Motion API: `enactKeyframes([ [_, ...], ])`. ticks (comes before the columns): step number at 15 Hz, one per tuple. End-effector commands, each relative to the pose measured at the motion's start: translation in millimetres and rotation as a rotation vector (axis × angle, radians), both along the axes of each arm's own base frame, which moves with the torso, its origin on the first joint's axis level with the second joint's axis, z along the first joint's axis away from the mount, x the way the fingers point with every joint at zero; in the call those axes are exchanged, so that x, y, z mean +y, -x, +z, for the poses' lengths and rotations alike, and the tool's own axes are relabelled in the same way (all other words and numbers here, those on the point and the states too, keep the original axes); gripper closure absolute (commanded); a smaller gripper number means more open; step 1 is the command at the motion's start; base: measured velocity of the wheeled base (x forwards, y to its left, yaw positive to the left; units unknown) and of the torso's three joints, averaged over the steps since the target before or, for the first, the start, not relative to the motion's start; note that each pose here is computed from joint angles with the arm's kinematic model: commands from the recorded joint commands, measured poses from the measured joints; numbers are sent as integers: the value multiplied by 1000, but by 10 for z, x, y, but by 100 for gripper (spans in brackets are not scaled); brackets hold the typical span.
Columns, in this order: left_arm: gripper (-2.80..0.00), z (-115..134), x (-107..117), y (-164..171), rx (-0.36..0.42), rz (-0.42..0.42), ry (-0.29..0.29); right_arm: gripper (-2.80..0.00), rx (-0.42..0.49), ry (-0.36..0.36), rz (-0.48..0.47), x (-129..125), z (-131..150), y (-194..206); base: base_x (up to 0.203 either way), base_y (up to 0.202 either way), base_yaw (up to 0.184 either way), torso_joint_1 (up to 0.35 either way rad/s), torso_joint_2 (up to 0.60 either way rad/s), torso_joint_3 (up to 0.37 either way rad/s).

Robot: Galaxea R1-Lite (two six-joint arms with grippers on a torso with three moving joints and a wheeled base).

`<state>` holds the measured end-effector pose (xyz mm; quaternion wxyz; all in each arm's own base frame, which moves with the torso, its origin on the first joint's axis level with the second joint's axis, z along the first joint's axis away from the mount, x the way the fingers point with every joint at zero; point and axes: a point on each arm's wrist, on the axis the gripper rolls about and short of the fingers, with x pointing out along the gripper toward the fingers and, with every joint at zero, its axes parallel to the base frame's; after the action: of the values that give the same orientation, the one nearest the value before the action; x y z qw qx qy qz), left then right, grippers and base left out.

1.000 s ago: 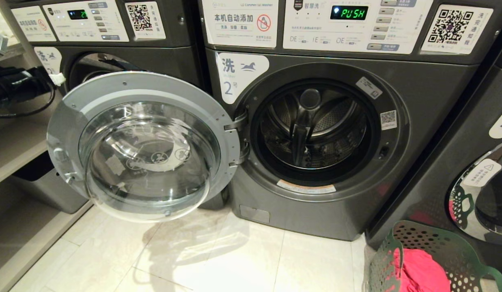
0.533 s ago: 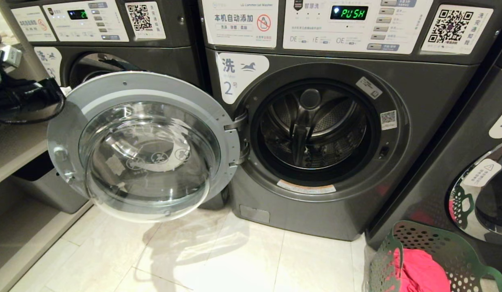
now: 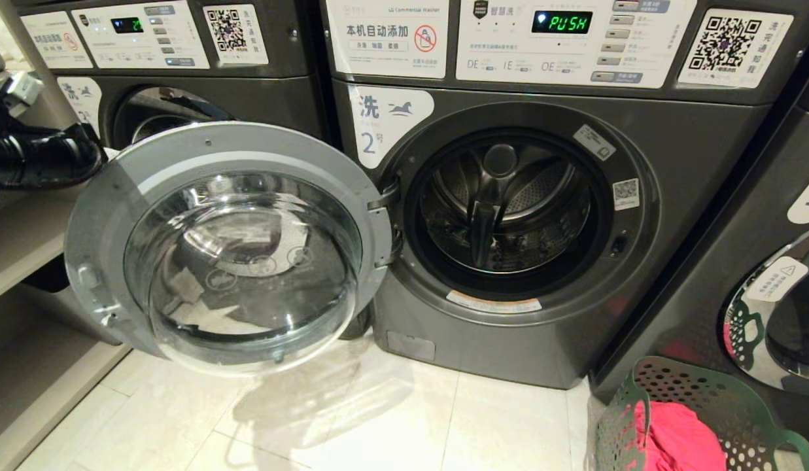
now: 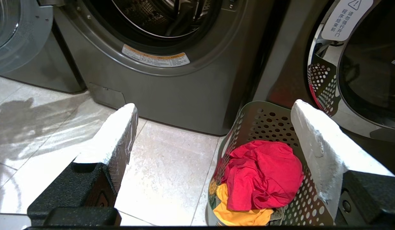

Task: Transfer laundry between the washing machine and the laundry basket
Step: Close the washing machine door with the left hand

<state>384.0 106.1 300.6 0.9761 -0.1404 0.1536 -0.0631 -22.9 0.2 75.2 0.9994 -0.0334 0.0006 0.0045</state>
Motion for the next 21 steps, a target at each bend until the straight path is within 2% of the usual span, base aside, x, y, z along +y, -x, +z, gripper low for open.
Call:
enactKeyframes([
  [1,0,185,-133,201,8,-21,5,-280,2,1,0,0,0,-1,0,0,0,0,0,0],
  [3,0,304,-330,384,47,-61,16,-280,0,-1,0,0,2,-1,0,0,0,0,0,0],
  [5,0,414,-625,630,115,-132,31,-280,0,-1,0,0,2,-1,0,0,0,0,0,0],
  [11,0,594,-1608,1159,191,-466,20,-280,-1,-25,-3,-1,3,-1,0,0,0,0,0,0],
  [14,0,554,-2130,1350,247,-663,7,-280,-1,-24,-1,0,3,-1,0,0,0,0,0,0],
  [17,0,327,-2851,1260,264,-852,-5,-280,-3,-11,2,0,5,-1,0,0,0,0,0,0],
  [18,0,268,-3080,1146,193,-883,-3,-280,-4,-10,7,2,10,1,0,0,0,0,0,0],
  [19,0,244,-3318,1003,57,-882,5,-280,-13,-7,6,1,40,10,0,0,0,0,0,0],
  [20,0,215,-3540,853,-94,-813,8,-280,-38,-7,6,2,135,39,0,0,0,0,0,0],
  [21,0,171,-3687,743,-196,-667,-4,-280,-56,-7,8,2,276,84,0,0,0,0,0,0],
])
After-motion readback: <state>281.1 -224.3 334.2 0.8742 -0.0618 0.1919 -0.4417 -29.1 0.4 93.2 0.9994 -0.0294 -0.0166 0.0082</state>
